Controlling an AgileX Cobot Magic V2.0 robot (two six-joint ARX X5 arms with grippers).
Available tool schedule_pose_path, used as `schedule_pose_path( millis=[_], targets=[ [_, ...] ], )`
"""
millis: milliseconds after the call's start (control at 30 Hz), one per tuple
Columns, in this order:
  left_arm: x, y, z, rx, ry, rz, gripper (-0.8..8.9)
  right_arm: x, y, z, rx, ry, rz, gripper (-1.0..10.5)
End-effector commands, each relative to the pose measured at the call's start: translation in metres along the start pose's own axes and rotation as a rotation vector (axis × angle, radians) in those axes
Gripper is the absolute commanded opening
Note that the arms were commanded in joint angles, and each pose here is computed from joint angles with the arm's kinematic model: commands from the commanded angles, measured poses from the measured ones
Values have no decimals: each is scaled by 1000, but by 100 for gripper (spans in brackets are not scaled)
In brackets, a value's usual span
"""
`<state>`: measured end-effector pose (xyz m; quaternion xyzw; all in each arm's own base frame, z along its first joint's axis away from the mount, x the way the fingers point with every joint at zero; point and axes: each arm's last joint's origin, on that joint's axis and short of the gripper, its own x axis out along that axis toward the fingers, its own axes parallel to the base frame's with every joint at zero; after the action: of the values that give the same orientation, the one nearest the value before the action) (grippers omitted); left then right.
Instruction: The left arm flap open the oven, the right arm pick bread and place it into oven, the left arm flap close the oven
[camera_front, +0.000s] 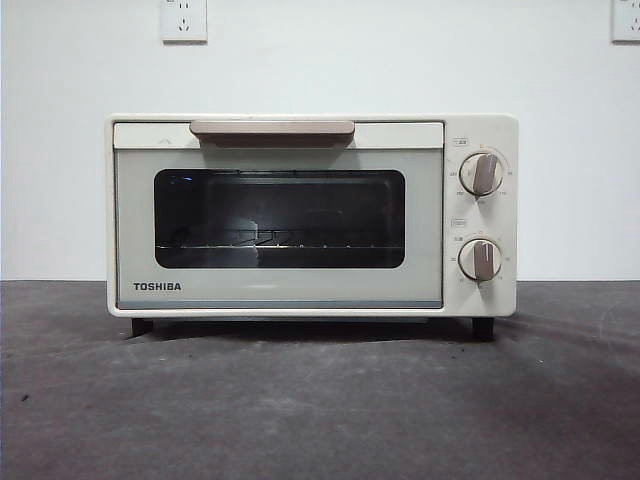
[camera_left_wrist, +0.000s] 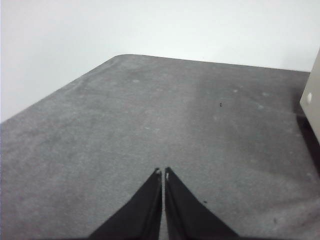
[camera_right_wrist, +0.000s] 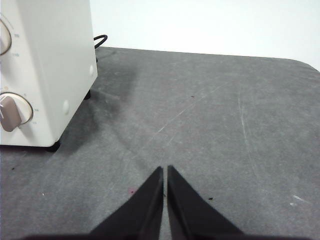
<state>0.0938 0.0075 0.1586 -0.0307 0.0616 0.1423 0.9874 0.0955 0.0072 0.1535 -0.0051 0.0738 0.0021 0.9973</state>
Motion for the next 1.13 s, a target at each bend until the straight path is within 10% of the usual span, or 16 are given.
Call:
schedule_pose_path(
  millis=[33, 433, 667, 1133],
  targets=[
    [2, 0, -4, -101, -6, 8, 19, 1, 0, -2, 49, 1, 5, 9],
    [2, -1, 2, -288, -63, -17, 19, 0, 3, -2, 167, 15, 109, 9],
    [-1, -8, 9, -306, -17, -234, 18, -3, 4, 9, 249, -10, 142, 9],
    [-10, -20, 98, -381, -20, -358, 18, -30, 4, 89, 358, -88, 246, 9]
  ],
)
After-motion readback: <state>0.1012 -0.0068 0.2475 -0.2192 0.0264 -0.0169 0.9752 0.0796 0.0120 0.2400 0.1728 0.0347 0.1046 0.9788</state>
